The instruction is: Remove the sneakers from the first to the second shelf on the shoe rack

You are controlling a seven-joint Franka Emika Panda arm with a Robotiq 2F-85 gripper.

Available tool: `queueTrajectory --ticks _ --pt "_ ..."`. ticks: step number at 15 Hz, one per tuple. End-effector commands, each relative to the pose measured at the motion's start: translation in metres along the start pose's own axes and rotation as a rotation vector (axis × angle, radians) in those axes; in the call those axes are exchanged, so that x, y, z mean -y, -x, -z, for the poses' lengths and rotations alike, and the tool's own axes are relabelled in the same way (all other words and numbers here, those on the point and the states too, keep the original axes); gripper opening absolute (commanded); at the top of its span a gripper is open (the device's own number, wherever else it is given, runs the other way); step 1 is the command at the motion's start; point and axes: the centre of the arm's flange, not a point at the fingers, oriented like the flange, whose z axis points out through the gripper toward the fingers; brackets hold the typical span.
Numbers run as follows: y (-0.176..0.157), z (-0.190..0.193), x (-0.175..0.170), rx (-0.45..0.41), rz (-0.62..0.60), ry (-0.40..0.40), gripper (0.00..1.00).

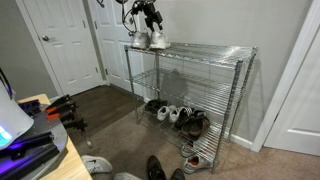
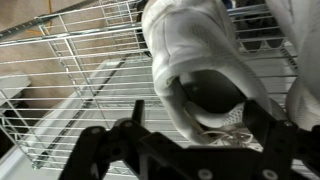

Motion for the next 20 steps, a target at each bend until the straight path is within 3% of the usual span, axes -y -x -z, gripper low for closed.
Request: queueTrajectory --ticks 1,6,8,16,20 --pt "0.008 0.028 -0.015 0.071 0.068 -0.137 1.00" --pt "0.006 0.066 -0.038 0.068 0.088 -0.195 1.00" --pt "0.008 0.069 -0.042 0.124 0.144 -0.222 1.00" --pt "0.025 0.035 -0.030 0.259 0.459 -0.407 1.00" --pt "0.032 0.020 -0.018 0.239 0.616 -0.425 1.00"
